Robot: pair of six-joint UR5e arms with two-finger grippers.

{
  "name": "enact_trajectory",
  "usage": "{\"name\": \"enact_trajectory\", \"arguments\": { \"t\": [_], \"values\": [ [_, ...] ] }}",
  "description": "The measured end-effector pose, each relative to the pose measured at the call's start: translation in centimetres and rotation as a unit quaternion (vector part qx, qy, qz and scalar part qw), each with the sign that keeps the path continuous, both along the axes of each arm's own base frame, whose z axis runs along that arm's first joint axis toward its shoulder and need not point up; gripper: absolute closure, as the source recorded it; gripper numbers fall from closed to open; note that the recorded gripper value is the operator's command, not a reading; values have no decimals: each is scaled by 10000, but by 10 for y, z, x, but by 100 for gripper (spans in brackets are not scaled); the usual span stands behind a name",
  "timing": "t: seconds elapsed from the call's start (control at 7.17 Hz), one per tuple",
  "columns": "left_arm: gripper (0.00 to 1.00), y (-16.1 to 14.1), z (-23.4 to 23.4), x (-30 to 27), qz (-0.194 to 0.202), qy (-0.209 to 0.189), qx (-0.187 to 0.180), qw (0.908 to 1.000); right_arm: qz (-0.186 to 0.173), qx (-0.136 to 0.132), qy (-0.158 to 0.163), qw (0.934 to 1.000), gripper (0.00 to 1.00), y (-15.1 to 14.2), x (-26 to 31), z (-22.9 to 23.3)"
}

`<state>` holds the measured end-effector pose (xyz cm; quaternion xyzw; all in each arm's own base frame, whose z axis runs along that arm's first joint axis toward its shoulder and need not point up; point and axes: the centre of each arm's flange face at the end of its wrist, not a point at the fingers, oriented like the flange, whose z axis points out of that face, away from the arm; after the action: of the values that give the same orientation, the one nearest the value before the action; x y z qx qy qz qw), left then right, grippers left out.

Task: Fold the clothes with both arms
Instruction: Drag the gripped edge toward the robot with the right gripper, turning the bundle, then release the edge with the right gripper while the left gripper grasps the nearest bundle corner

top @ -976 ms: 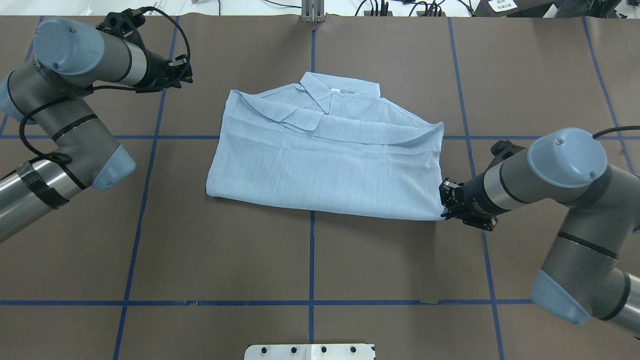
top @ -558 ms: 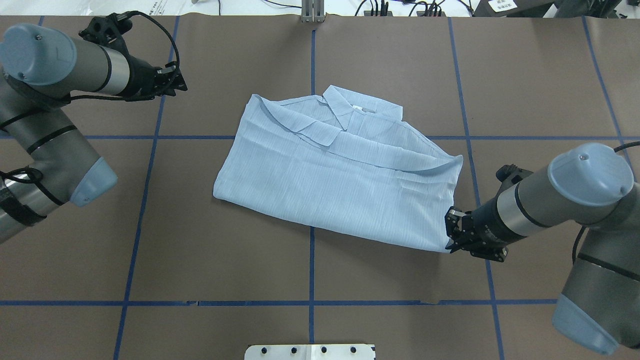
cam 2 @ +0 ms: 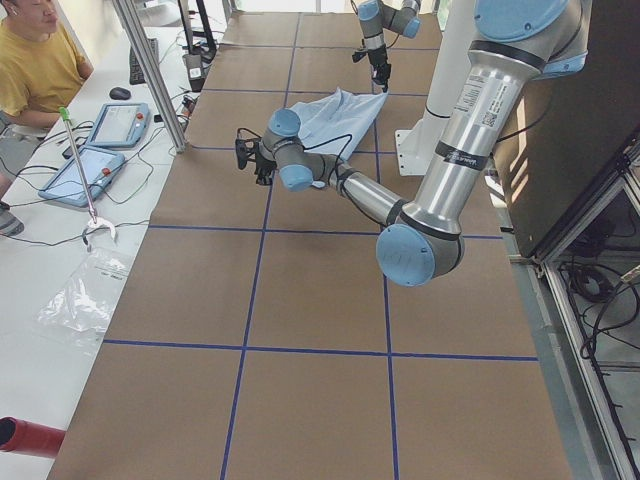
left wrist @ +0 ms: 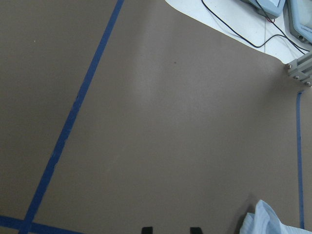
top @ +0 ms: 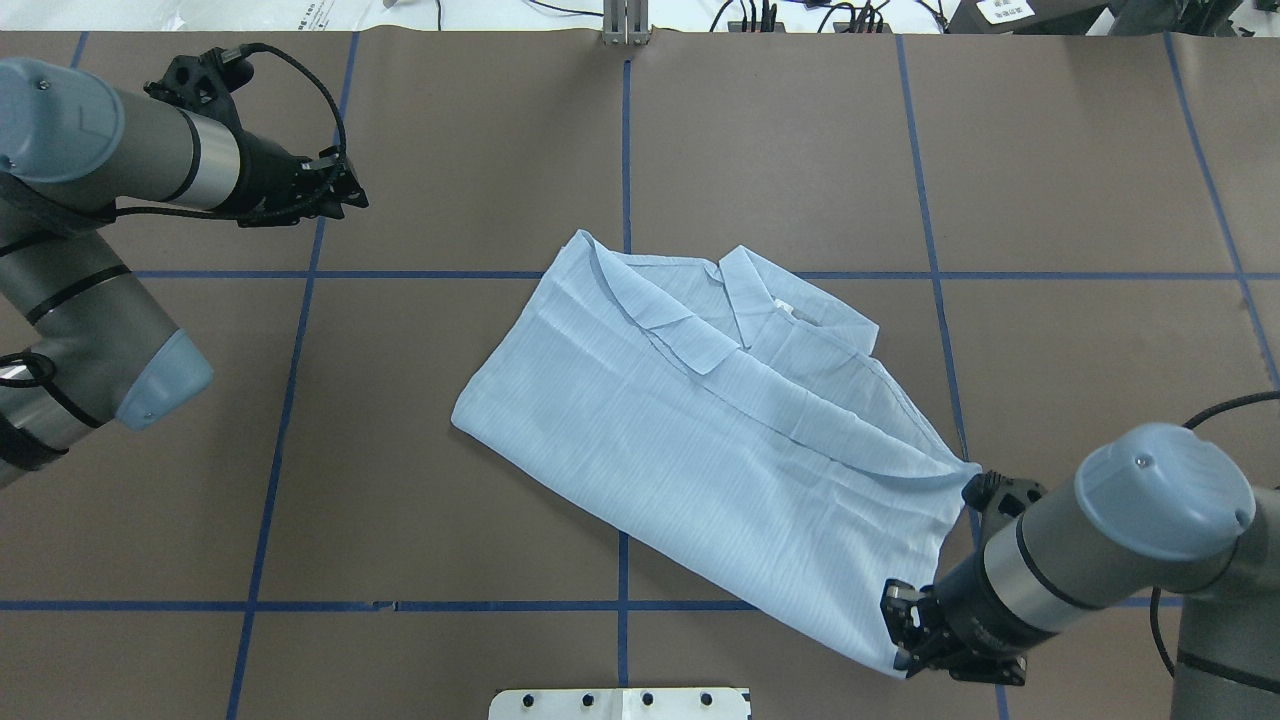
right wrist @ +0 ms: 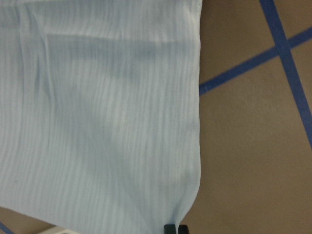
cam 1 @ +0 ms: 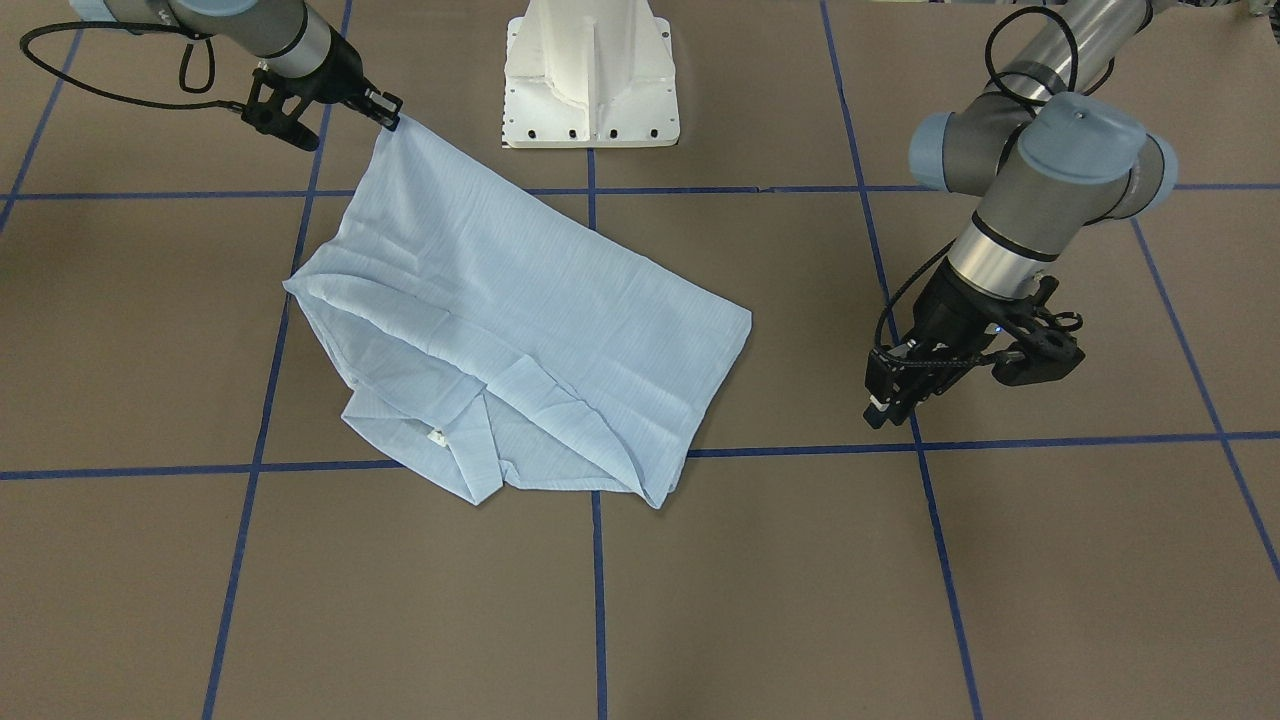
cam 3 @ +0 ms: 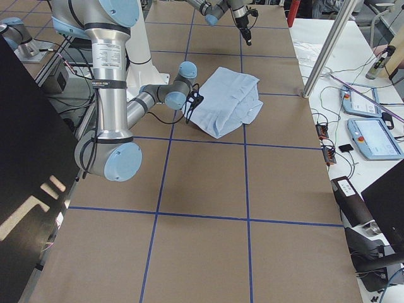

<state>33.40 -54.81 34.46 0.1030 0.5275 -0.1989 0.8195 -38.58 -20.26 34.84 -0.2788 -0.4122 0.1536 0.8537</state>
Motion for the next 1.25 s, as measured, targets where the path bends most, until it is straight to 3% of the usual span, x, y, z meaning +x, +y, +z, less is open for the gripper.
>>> {"name": "enact_trajectory", "arguments": {
  "t": [0.14, 0.42, 0.56, 0.7, 0.98, 1.25],
  "values": [
    [53, 15, 5, -5, 159, 58, -65, 9998, -308, -72, 34, 9995, 1, 29, -8, -1],
    [39, 48, 4, 1, 547, 346, -427, 9970, -628, -202, 94, 9978, 0, 64, -18, -3],
    [38, 69, -2, 20, 696, 519, -746, 9934, -530, -217, 73, 9983, 0, 57, -15, -6],
    [38, 90, -8, 42, 803, 655, -1069, 9889, -214, -221, 33, 9995, 0, 33, -5, -9],
    [36, 124, -12, 80, 928, 730, -1503, 9816, 850, -97, -14, 9963, 0, -57, 24, -7],
    [35, 156, -10, 118, 991, 688, -1759, 9770, 1551, 414, -50, 9870, 0, -159, 39, 2]
  ]
}}
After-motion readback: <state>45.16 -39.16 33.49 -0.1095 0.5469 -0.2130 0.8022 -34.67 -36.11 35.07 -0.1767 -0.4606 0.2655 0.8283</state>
